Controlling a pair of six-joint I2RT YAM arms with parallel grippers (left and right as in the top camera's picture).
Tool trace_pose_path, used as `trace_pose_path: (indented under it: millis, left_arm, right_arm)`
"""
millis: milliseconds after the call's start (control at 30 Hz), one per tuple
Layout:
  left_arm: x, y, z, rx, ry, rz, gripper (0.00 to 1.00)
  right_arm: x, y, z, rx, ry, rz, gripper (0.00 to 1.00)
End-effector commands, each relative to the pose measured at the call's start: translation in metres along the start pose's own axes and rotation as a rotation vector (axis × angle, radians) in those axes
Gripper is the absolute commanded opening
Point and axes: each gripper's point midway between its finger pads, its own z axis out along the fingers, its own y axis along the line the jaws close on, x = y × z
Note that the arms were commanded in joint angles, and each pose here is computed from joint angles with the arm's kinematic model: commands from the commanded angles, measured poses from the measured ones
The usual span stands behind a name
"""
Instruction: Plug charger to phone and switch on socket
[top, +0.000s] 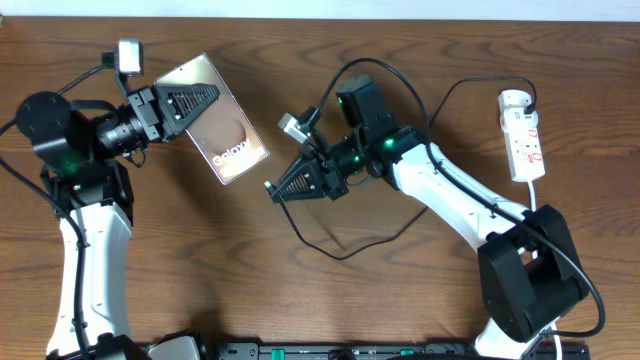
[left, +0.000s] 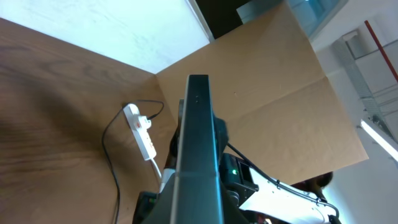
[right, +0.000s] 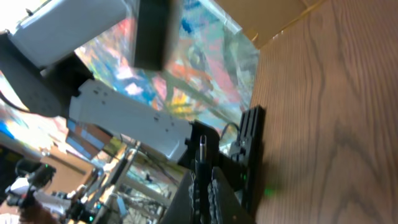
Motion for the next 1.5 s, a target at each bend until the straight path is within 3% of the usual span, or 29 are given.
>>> trace_pose_path:
  millis: [0, 200, 1467]
  left_arm:
    - [0.001, -0.007, 0.001, 0.012, 0.016, 0.05, 0.07]
    - [0.001, -0.007, 0.001, 0.011, 0.015, 0.051, 0.07]
    - [0.003, -0.008, 0.001, 0.018, 0.031, 0.054, 0.07]
  right_arm:
    - [-0.01, 0.009, 0.003, -0.03, 0.008, 0.086, 0.01]
    - [-0.025, 0.016, 0.005, -0.036, 0.012, 0.064, 0.01]
    - [-0.026, 0.025, 0.02, -0.061, 0.038, 0.03, 0.01]
